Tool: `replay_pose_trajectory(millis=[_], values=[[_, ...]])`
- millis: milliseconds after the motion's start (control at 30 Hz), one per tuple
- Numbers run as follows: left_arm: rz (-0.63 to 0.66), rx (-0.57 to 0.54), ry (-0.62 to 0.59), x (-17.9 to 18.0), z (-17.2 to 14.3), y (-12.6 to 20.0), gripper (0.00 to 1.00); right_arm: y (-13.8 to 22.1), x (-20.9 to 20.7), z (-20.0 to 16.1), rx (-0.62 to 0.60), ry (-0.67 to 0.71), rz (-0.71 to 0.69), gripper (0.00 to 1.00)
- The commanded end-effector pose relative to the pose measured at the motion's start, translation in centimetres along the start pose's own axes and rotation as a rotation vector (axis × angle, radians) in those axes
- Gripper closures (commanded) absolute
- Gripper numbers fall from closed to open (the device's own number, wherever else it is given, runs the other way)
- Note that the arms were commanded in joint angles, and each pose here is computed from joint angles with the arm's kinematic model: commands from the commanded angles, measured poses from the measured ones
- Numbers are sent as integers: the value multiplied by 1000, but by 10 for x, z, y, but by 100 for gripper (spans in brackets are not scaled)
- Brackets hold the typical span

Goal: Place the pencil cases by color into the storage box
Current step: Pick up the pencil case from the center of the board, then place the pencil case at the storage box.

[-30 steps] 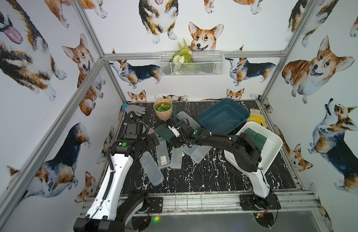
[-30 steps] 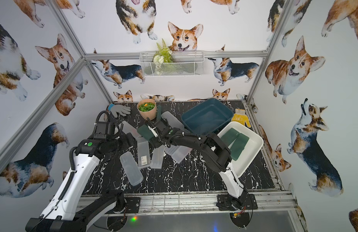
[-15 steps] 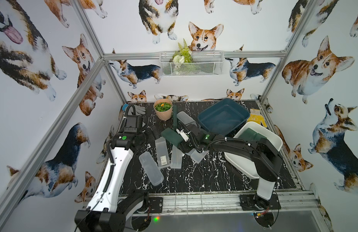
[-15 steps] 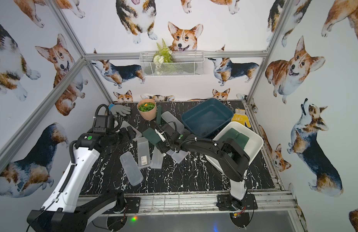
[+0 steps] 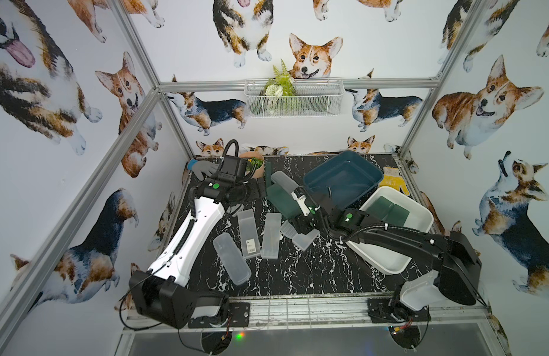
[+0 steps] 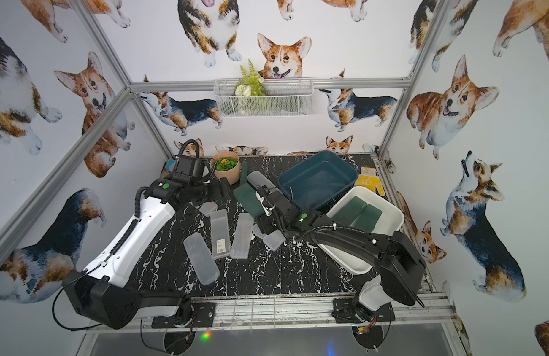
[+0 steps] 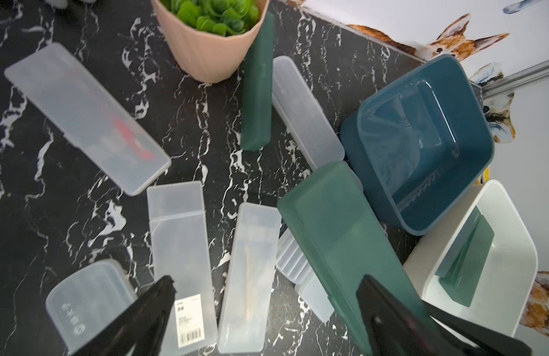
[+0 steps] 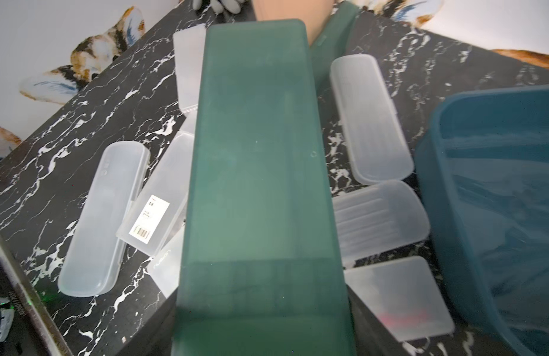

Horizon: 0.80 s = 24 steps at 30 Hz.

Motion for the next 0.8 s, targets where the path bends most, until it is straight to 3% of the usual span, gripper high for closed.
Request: replay_pose_trajectory(millis=[0,400,767], values=[[-21,-23,-45,-24,7,-6,5,18,-29,5,-51,-88,-100,43],[-126,37,-249,-99,-7,-28,5,71,-117,-24,-40,-336,-364,42],[-260,104,-489,-173,-57,-39,5,136,-192,-75,-21,-632,-671,42]])
Point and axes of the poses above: each gripper's point midway between its finger pads, its own y axis back along the fingers, its own x axis along the line the jaws close on, z = x × y, the point moved 4 cm from there along y, back along the fingers, and after that the axes turned 4 degrees about y, right-handed, at the moved point
